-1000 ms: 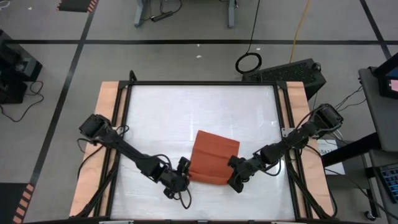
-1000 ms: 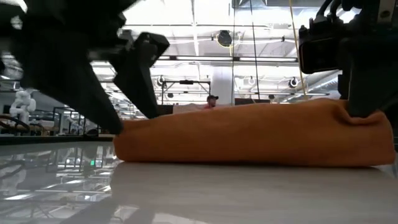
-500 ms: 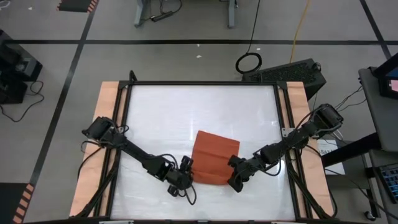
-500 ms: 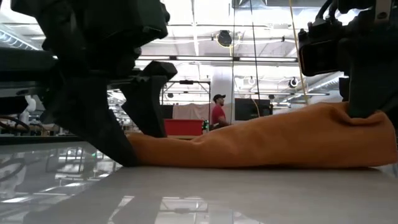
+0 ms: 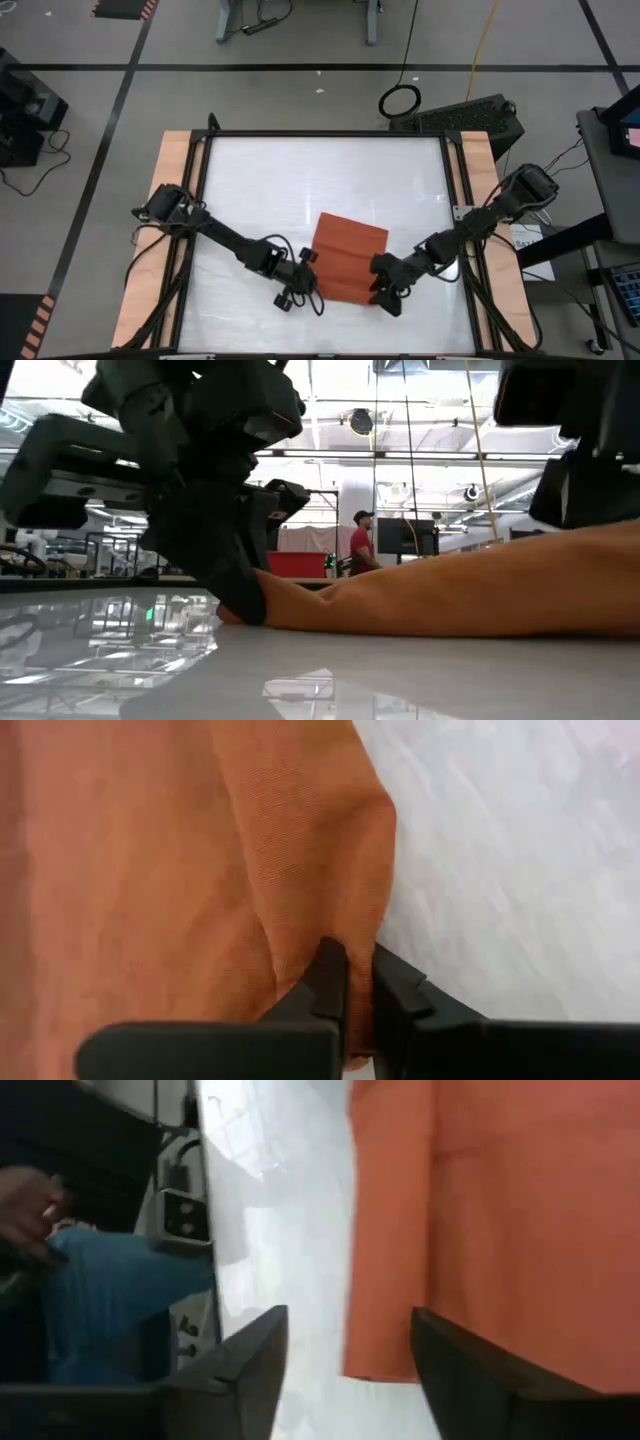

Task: Roll towel into tight, uniform cylinder
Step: Roll the kitchen towel

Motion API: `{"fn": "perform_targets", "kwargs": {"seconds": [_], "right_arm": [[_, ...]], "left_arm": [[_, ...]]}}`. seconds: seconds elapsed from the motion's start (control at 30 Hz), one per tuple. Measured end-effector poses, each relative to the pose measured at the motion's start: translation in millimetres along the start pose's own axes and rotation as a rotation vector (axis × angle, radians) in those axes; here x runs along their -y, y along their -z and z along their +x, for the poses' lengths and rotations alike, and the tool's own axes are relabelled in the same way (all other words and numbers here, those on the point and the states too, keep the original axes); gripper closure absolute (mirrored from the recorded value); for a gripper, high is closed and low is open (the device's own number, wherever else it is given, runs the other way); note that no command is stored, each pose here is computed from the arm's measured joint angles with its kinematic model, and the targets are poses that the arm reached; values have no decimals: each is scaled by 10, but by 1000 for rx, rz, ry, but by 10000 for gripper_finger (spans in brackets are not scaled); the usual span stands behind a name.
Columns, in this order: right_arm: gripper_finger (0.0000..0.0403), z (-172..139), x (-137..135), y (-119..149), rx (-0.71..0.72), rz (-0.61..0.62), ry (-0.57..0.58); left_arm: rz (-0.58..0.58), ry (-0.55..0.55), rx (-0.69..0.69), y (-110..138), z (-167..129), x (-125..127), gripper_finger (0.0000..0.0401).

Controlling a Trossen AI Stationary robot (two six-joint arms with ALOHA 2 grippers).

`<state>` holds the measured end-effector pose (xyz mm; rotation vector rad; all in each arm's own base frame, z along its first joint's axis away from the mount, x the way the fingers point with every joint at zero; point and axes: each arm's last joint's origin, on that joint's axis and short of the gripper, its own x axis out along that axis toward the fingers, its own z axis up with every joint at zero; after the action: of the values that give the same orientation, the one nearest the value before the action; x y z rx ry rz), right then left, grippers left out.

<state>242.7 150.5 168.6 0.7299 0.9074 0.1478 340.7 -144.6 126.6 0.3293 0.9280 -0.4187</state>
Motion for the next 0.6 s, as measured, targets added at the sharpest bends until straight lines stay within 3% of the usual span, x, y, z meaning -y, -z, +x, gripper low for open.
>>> {"fn": "perform_targets", "kwargs": {"seconds": [0.17,0.27,0.43,0.6], "right_arm": [[176,-155,-112,77,47,-175,9],[182,-199,-110,175,48,-249,91],[204,-217,74,309,18,-143,336],[231,-159,181,303,18,-133,429]], "left_arm": [[-42,48,47,-20,10,-84,371],[-60,67,52,-13,11,-139,377],[-76,59,54,-3,9,-212,381],[-94,50,48,17,7,-290,382]]}}
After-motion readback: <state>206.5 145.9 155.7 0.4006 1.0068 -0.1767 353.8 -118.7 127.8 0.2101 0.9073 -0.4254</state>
